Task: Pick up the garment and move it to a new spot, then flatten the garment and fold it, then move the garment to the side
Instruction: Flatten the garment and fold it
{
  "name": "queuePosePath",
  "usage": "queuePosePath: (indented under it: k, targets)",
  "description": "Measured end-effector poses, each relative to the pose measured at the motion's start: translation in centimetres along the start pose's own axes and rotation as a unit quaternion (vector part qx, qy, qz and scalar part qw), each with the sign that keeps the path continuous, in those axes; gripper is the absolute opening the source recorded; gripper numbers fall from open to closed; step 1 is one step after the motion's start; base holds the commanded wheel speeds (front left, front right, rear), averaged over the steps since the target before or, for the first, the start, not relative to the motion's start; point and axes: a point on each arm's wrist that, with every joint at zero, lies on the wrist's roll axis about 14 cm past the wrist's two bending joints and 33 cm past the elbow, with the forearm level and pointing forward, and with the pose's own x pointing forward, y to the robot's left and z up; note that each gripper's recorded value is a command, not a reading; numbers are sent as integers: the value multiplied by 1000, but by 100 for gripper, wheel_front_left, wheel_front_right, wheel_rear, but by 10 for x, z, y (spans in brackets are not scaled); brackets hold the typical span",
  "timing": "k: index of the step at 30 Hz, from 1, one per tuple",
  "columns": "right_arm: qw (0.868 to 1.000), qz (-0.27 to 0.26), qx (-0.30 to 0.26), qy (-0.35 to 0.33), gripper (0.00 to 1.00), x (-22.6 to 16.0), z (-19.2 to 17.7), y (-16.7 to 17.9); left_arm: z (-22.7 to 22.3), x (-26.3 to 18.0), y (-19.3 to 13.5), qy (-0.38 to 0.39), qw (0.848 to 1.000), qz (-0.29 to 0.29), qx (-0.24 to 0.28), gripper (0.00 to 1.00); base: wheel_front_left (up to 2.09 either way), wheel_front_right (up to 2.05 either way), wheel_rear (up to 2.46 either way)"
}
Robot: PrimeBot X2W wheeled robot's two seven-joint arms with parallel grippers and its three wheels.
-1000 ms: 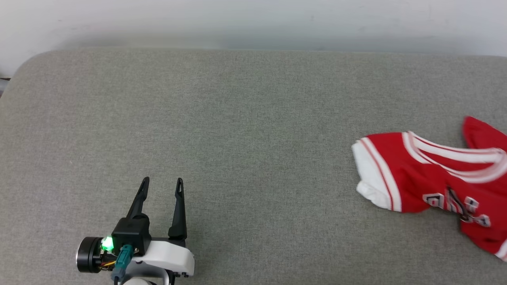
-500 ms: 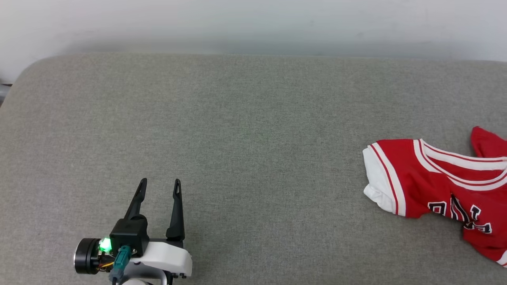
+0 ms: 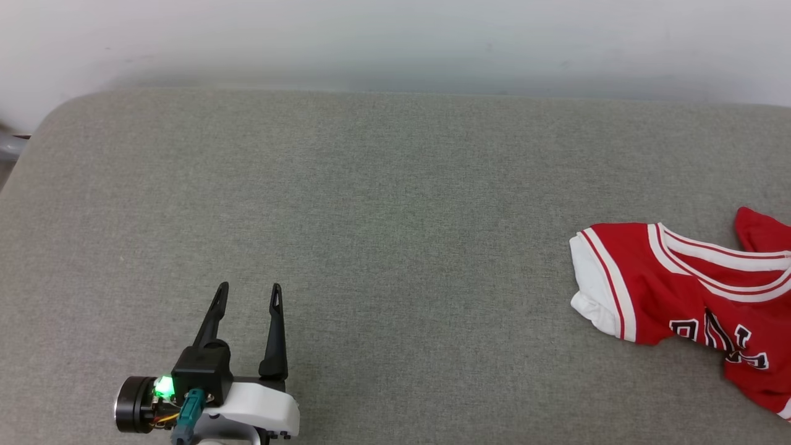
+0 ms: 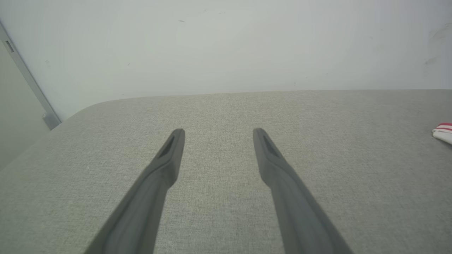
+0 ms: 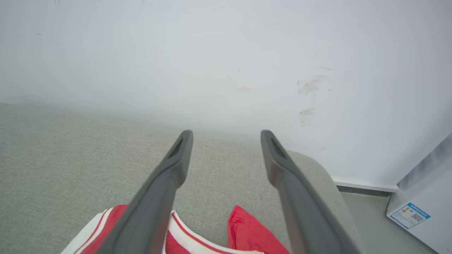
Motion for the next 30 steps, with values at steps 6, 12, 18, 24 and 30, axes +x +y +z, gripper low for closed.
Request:
queuePosePath:
  k: [6,12,18,24,30]
  targets:
    - [990,135,-38,-30,100,11,56,96,-1,-3,2,3,1000,4,1,100,0,0,0]
    - [960,258,-96,53,100,2,42,173,-1,-2,5,3,1000,8,1,100,0,0,0]
    - [906,321,-167,219,100,-17,-21,196,-3,-4,11,7,1000,20,0,100,0,0,0]
    - [849,342,-211,342,100,-34,-77,194,-7,-3,12,12,1000,23,-2,100,0,0,0]
    - [814,339,-230,413,100,-33,-122,186,-12,1,13,19,999,29,-7,100,0,0,0]
